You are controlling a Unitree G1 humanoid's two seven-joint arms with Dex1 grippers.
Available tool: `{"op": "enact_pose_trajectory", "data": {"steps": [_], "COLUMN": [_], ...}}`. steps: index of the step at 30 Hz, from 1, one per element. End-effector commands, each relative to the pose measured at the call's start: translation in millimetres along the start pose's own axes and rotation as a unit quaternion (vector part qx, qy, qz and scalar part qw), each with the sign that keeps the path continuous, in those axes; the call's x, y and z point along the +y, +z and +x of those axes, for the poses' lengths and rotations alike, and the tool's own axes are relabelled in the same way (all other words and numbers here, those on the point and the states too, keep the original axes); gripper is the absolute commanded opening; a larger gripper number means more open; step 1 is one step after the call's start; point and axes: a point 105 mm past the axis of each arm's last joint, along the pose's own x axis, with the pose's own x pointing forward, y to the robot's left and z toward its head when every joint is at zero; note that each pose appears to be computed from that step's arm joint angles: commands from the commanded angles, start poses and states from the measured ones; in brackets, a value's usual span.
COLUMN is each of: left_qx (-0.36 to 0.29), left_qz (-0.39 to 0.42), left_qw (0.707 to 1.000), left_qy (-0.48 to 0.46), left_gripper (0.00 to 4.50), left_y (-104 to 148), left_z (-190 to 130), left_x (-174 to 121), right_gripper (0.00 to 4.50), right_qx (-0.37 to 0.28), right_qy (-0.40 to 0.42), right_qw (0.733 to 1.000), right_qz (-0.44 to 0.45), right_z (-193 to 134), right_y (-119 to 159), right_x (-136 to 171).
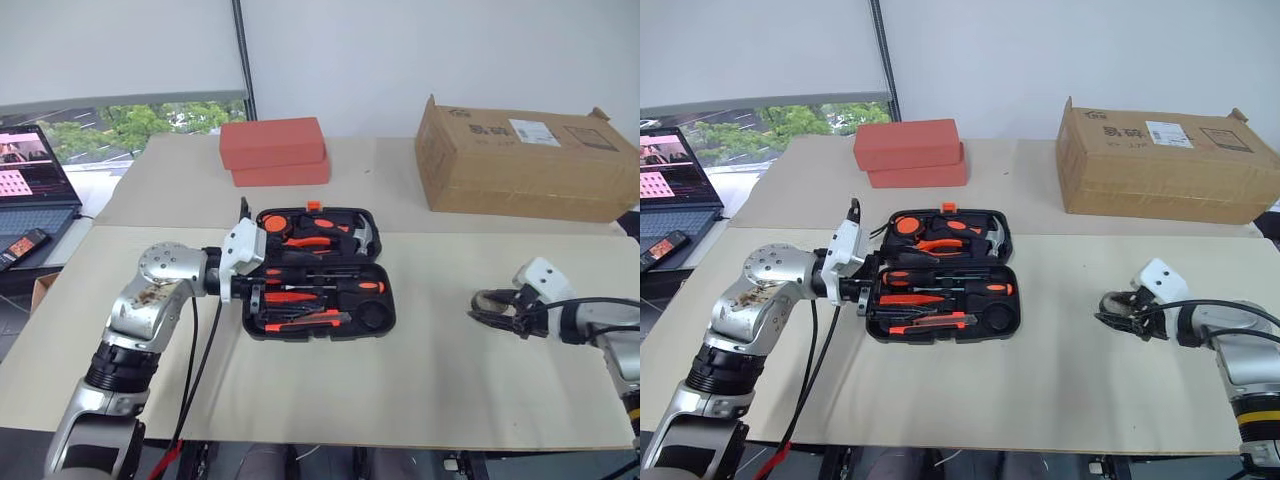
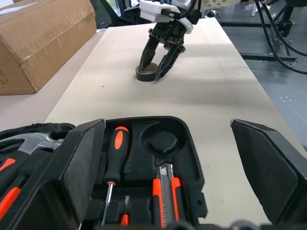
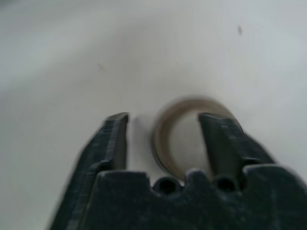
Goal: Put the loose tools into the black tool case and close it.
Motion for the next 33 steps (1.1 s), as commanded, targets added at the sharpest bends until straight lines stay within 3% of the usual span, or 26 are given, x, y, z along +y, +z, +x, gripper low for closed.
{"op": "enact_pose_trajectory", "data": {"steps": [1, 5, 8, 11, 16, 21, 27, 33], "left_qx": [-0.003, -0.002, 0.002, 0.006, 0.028, 0.045, 0.047, 0.039], "left_qz": [0.017, 0.016, 0.017, 0.009, -0.003, -0.009, -0.013, -0.011], "left_qw": [1.0, 1.0, 1.0, 1.0, 0.998, 0.996, 0.995, 0.995], "left_qy": [0.004, 0.004, 0.006, 0.023, 0.059, 0.082, 0.088, 0.091], "left_gripper": [4.5, 4.5, 4.5, 4.5, 4.5, 4.5, 4.5, 4.5], "left_y": [7.6, 8.0, 7.1, 5.3, -2.5, -4.6, -5.1, -3.3], "left_z": [-1.6, -1.5, -4.5, -12.9, -31.1, -44.8, -44.1, -38.8], "left_x": [-1.2, 0.3, -0.9, -3.2, -11.2, -22.8, -27.6, -25.4], "right_gripper": [1.08, 0.01, 0.01, 0.01, 0.01, 0.01, 0.01, 0.01], "right_qx": [-0.011, -0.031, -0.05, -0.102, -0.13, -0.147, -0.127, -0.091], "right_qy": [-0.01, -0.011, 0.006, 0.043, 0.144, 0.245, 0.3, 0.275], "right_qw": [1.0, 0.999, 0.998, 0.992, 0.977, 0.948, 0.93, 0.935], "right_qz": [-0.02, -0.03, -0.042, -0.055, -0.09, -0.138, -0.17, -0.204], "right_z": [-5.6, -4.8, -4.1, 2.6, 27.0, 30.8, 34.8, 48.6], "right_y": [7.1, 16.1, 29.9, 62.1, 104.1, 144.6, 149.2, 137.8], "right_x": [-9.0, -9.6, -4.2, 11.5, 56.6, 105.9, 138.5, 134.4]}}
